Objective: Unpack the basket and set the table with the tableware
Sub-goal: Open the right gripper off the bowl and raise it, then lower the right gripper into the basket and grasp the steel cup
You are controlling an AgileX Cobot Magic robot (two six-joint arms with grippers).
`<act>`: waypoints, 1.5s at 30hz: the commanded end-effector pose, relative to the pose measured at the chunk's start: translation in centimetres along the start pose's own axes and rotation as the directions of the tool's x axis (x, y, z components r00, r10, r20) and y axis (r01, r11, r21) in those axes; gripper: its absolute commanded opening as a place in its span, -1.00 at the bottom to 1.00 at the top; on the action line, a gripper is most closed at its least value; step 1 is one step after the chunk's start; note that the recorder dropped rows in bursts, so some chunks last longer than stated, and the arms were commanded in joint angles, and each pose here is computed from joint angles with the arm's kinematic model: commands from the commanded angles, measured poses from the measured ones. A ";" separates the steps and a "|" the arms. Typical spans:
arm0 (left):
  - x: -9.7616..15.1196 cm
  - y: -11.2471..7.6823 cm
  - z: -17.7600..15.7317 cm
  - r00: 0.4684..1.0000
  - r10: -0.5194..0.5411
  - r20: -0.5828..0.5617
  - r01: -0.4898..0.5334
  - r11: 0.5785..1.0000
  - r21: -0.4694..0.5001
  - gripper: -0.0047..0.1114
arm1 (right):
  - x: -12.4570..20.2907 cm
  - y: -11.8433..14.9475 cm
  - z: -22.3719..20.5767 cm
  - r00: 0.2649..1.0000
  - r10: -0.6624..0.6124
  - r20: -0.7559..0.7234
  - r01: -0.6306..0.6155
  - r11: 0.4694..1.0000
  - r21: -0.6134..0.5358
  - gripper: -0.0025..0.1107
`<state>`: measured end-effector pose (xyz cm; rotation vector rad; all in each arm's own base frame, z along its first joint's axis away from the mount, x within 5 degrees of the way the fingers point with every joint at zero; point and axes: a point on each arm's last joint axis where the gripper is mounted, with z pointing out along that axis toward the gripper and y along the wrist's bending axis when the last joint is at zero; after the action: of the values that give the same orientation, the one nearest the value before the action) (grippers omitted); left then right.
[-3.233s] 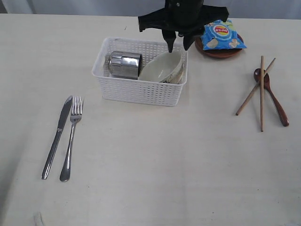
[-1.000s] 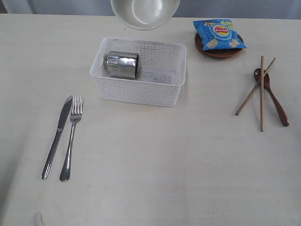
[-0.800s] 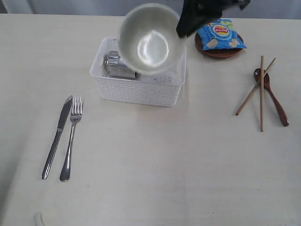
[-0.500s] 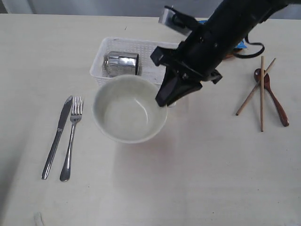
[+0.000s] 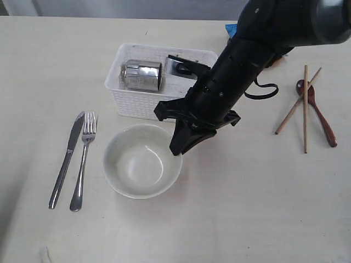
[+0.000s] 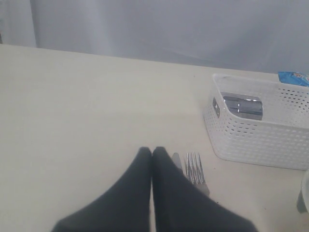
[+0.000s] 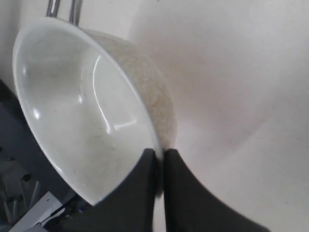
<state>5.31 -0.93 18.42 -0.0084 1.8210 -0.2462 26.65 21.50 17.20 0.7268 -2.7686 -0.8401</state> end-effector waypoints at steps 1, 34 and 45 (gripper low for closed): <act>0.0 0.0 0.0 1.000 -0.001 0.012 0.001 1.000 0.001 -0.92 | -0.1 -0.7 0.6 1.000 0.026 -0.002 -0.026 0.999 0.035 -0.96; 0.0 0.0 0.0 1.000 -0.001 0.012 0.001 1.000 0.001 -0.92 | -2.7 2.5 -9.2 0.973 -0.028 0.230 0.013 0.998 0.065 -0.28; 0.0 0.0 0.0 1.000 -0.001 0.012 0.001 1.000 0.001 -0.92 | -11.3 4.1 -8.5 0.922 0.049 0.385 -0.067 0.997 0.034 -0.28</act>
<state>5.31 -0.93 18.42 -0.0084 1.8210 -0.2462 35.80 25.11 27.72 0.5953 -3.1230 -1.0119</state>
